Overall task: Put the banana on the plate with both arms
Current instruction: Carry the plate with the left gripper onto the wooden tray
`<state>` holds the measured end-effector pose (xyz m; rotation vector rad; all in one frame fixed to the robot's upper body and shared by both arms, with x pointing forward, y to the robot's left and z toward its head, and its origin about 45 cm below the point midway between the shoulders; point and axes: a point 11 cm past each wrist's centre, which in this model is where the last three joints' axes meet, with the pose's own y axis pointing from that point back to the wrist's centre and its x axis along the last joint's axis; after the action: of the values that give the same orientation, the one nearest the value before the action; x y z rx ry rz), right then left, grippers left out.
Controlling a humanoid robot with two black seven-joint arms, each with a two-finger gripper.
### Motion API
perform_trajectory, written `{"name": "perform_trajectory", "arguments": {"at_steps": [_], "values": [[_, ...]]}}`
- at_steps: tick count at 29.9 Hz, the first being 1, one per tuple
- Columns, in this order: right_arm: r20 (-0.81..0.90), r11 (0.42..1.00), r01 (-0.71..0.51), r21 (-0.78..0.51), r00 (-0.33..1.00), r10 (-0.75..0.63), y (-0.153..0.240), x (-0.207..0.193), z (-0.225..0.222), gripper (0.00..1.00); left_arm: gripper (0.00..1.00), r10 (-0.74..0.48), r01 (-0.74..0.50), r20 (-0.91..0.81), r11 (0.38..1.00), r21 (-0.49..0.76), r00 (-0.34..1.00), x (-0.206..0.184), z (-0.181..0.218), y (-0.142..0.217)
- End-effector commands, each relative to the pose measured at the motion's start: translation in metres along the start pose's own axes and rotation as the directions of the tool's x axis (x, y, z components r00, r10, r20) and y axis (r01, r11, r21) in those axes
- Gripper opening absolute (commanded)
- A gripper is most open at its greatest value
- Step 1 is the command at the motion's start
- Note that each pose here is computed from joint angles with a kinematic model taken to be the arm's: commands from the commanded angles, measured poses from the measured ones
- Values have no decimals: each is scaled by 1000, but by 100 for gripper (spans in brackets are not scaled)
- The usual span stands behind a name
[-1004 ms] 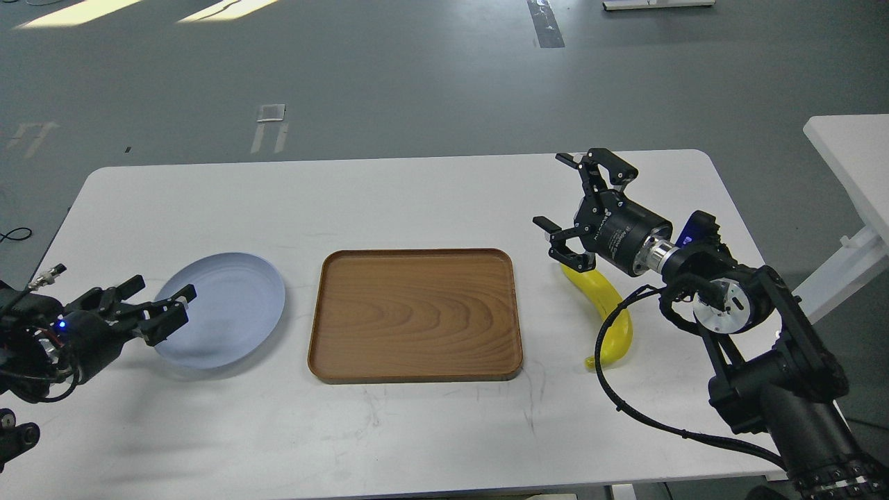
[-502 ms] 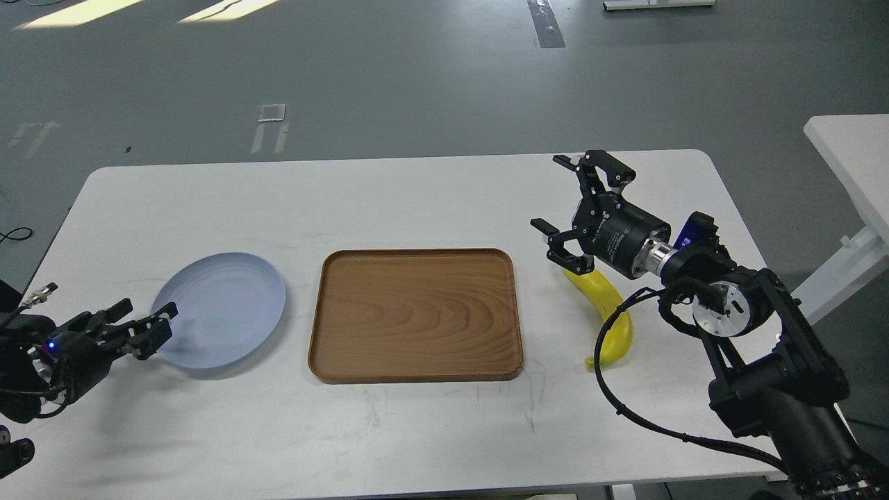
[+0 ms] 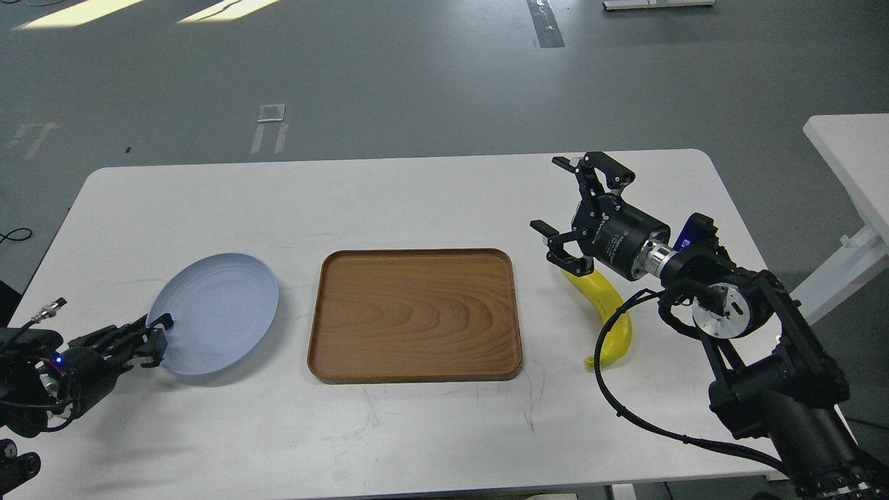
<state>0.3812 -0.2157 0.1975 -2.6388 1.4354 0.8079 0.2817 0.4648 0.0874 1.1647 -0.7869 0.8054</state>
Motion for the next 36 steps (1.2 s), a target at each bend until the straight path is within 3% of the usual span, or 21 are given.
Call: {"name": "perform_trajectory", "arguments": {"at_steps": [1, 8, 12, 14, 19, 23, 27, 36], "values": [[0, 1000, 0, 1, 1000, 0, 0, 0, 0, 99, 0, 52, -50, -66, 998, 35, 996, 12, -4, -2], [-1, 1000, 1, 4, 1000, -1, 0, 0, -1, 99, 0, 144, -141, -96, 989, 38, 985, 53, -1, -15], [-2, 1000, 2, 7, 1000, -2, 0, -1, -2, 99, 0, 168, -174, -105, 983, -50, 980, 74, 28, -30], [2, 1000, 1, 7, 1000, -1, 0, -1, -1, 99, 0, 170, -189, -116, 965, -182, 979, 86, 72, -42], [-5, 1000, 12, 17, 1000, -12, 0, -5, -4, 99, 0, 138, -158, -79, 911, -381, 987, 81, 140, -54], [-8, 1000, 8, 20, 1000, -7, 1, -3, -6, 99, 0, 78, -69, -3, 861, -505, 997, 52, 194, -75], [-7, 1000, 5, 20, 1000, -5, 2, -2, -6, 99, 0, 55, -29, 33, 850, -527, 998, 36, 217, -95], [-5, 1000, 2, 23, 1000, -2, 3, -1, -7, 99, 0, 27, 24, 96, 870, -492, 995, 13, 226, -120]]}}
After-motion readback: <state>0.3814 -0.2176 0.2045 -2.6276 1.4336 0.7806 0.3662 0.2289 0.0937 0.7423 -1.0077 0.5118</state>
